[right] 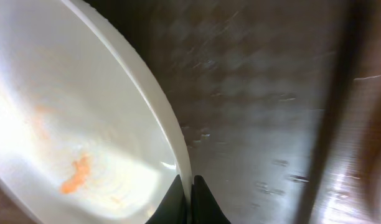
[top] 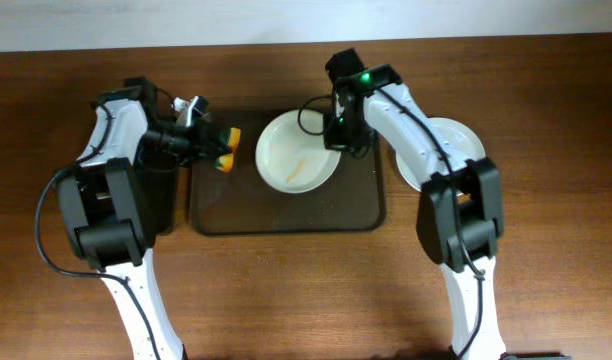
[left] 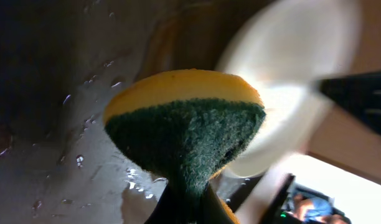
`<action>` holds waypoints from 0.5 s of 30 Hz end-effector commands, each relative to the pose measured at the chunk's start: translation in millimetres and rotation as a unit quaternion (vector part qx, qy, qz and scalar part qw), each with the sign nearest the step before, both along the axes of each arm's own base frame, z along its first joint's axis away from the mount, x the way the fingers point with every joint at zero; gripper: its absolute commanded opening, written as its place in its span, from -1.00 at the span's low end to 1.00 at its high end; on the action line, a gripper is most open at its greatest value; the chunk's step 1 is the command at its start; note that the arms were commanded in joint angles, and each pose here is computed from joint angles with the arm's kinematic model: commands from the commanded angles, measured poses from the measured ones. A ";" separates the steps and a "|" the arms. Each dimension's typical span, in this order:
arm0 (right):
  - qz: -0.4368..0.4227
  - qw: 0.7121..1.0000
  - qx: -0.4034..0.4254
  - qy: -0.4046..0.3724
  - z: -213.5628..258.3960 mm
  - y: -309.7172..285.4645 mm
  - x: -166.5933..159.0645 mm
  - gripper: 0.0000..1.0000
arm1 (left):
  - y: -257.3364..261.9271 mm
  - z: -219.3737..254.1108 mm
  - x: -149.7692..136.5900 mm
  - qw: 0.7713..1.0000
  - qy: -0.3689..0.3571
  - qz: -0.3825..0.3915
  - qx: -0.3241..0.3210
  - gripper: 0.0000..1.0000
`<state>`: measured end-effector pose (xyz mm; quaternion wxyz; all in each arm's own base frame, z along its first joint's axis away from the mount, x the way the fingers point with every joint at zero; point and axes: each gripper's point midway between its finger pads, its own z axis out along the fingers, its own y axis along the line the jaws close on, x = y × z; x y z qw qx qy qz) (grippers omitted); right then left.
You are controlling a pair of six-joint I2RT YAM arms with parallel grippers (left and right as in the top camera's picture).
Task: Clean dirty plates on tray and stack at the side
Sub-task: 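Lift the sponge away from the plate with the left gripper, then lift the plate with the right gripper and stack it on the side plates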
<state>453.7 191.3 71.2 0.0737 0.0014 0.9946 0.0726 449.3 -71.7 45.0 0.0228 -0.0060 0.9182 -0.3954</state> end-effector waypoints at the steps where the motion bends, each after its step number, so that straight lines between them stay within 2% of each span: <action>1: -0.018 0.986 -0.121 -0.114 70.8 -35.4 9.2 -0.91 | -2.0 -20.3 -2.0 0.997 0.024 0.001 0.069 -0.99; 5: -0.017 0.946 -0.248 -0.207 125.2 -42.0 1.2 -0.91 | -9.9 -32.2 -4.7 0.991 0.028 -0.016 0.129 -0.99; 8: -0.008 0.900 -0.346 -0.266 154.1 -34.1 -7.1 -0.92 | -2.0 -43.7 -7.6 0.979 0.041 -0.012 0.200 -0.99; 9: -0.005 0.871 -0.391 -0.298 170.5 -28.3 -11.9 -0.91 | 0.7 -46.6 -8.2 0.974 0.043 -0.010 0.222 -1.00; 12: -0.016 0.797 -0.474 -0.374 212.5 -13.4 -25.6 -0.92 | -2.6 -48.7 -6.0 0.970 0.034 -0.017 0.239 -0.99; 15: -0.025 0.771 -0.496 -0.399 226.9 -8.0 -32.0 -0.91 | -3.1 -48.7 -4.8 0.970 0.031 -0.017 0.239 -0.99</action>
